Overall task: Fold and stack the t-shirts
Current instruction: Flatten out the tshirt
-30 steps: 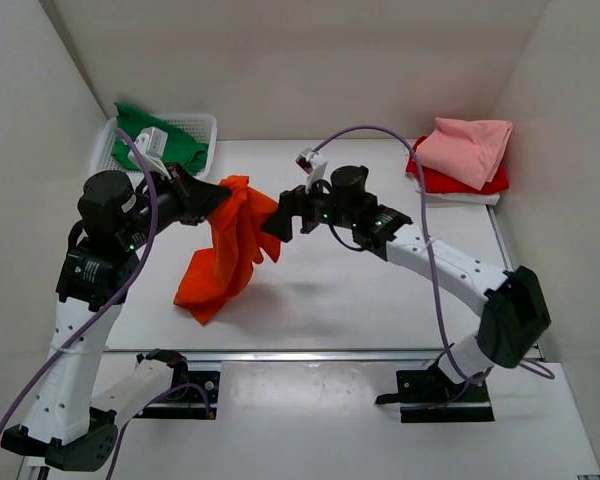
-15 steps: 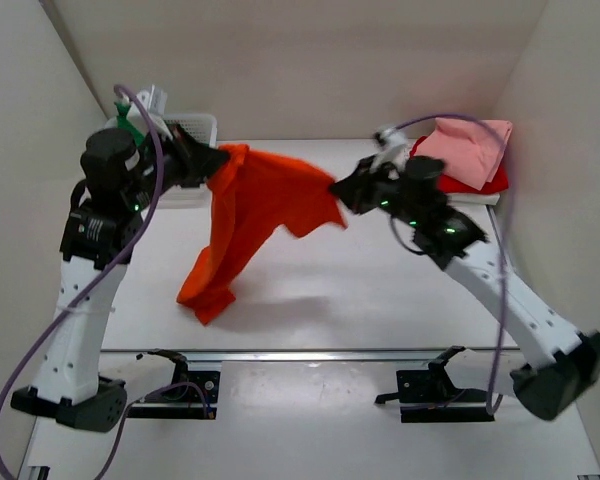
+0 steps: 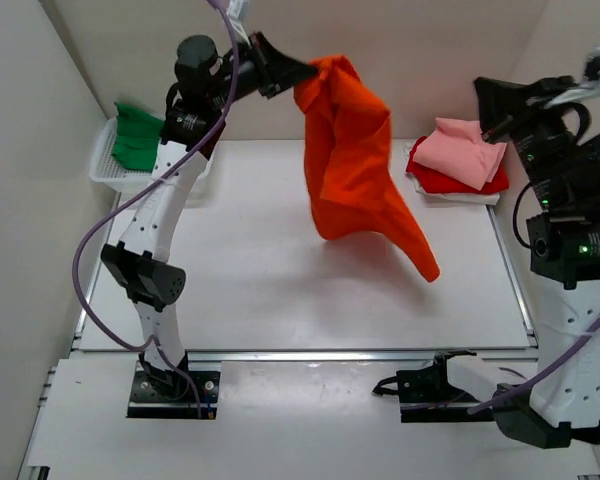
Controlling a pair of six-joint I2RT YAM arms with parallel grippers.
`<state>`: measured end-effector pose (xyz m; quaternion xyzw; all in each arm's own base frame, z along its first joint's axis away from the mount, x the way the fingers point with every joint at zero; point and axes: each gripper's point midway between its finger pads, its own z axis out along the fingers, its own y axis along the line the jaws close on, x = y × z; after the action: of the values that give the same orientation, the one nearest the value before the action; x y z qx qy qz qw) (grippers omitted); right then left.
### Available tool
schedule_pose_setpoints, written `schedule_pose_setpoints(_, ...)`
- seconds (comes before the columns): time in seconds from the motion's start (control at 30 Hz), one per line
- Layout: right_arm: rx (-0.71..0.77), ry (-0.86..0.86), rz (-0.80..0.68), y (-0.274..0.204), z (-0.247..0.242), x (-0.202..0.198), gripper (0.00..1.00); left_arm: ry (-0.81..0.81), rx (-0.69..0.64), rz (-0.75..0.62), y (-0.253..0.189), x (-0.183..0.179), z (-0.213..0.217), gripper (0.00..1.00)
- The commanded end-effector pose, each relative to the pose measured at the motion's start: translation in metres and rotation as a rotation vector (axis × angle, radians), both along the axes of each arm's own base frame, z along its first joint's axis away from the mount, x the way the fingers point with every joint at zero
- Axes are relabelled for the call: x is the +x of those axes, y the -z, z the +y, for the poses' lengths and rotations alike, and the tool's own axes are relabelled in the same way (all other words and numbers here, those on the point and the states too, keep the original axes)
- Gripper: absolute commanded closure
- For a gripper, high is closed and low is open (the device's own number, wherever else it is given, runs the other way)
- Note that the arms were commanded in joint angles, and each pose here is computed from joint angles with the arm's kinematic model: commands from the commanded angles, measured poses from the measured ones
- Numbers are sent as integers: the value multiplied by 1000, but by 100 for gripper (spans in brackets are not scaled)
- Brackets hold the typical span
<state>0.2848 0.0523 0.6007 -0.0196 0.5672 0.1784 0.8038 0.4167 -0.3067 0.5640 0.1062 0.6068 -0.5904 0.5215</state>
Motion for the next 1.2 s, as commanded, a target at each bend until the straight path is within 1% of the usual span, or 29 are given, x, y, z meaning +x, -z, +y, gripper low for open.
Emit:
schedule_pose_setpoints(0.0,-71,-171,100,29,54,3,100,-19,23,27,24,-9,37,100)
schedule_pose_setpoints(0.03,-62,-146,101,33,56,4,100,-40,66,109,65,3,42,100)
schedule_pose_setpoints(0.07,-76,-171,154,61,76,11,99,-72,101,116,76,2,62,100)
schedule_pose_setpoints(0.1,-106,-179,226,94,91,18,100,-95,128,194,111,2,79,100)
schedule_pose_setpoints(0.13,-118,-188,269,112,98,25,100,-98,164,332,177,2,88,92)
schedule_pose_setpoints(0.17,-150,-236,364,152,113,31,100,-137,142,302,177,-7,112,85)
schedule_pose_setpoints(0.2,-160,-250,463,190,119,41,100,-189,127,343,218,-15,135,62)
schedule_pose_setpoints(0.23,-167,-290,516,213,127,43,100,-252,130,445,276,-18,160,54)
schedule_pose_setpoints(0.27,-172,-300,601,252,131,47,100,-309,127,458,287,-23,180,50)
schedule_pose_setpoints(0.3,-181,-303,656,283,134,48,100,-369,156,522,324,-30,204,43)
schedule_pose_setpoints(0.33,-200,-289,727,317,132,47,100,-396,198,561,349,-36,215,43)
schedule_pose_setpoints(0.37,-198,-271,752,327,129,49,100,-408,222,567,358,-38,218,44)
schedule_pose_setpoints(0.4,-203,-257,794,347,126,52,100,-407,261,564,368,-42,215,44)
schedule_pose_setpoints(0.43,-198,-238,849,366,120,55,93,-391,286,558,370,-45,206,40)
schedule_pose_setpoints(0.47,-207,-213,893,382,114,60,86,-412,306,530,365,-39,202,40)
schedule_pose_setpoints(0.53,-181,-157,941,404,93,70,75,-402,409,511,370,-47,170,42)
schedule_pose_setpoints(0.57,-183,-145,973,418,87,72,71,-354,449,504,375,-57,146,41)
schedule_pose_setpoints(0.6,-160,-114,984,424,75,80,68,-380,480,489,377,-58,138,40)
schedule_pose_setpoints(0.63,-145,-76,1010,434,60,86,65,-383,516,486,384,-67,117,40)
schedule_pose_setpoints(0.67,-129,-65,1038,444,54,92,62,-387,559,480,395,-77,99,38)
schedule_pose_setpoints(0.73,-100,-30,1076,457,34,104,56,-393,609,494,417,-90,77,37)
schedule_pose_setpoints(0.77,-96,-5,1098,465,25,112,55,-408,625,521,431,-91,71,37)
schedule_pose_setpoints(0.8,-99,10,1130,476,21,115,52,-397,611,538,434,-95,62,37)
schedule_pose_setpoints(0.83,-100,33,1142,477,13,121,50,-428,644,558,450,-91,64,38)
schedule_pose_setpoints(0.87,-109,42,1155,483,10,127,50,-459,659,586,459,-87,64,38)
schedule_pose_setpoints(0.9,-103,43,1175,491,10,130,50,-471,662,584,459,-84,62,36)
schedule_pose_setpoints(0.97,-83,58,1173,492,3,136,50,-533,716,635,483,-78,67,33)
schedule_pose_setpoints(1.0,-54,58,1190,503,1,139,50,-538,722,686,503,-71,56,33)
schedule_pose_setpoints(1.17,-39,65,1209,514,-4,148,45,-558,682,764,523,-51,33,32)
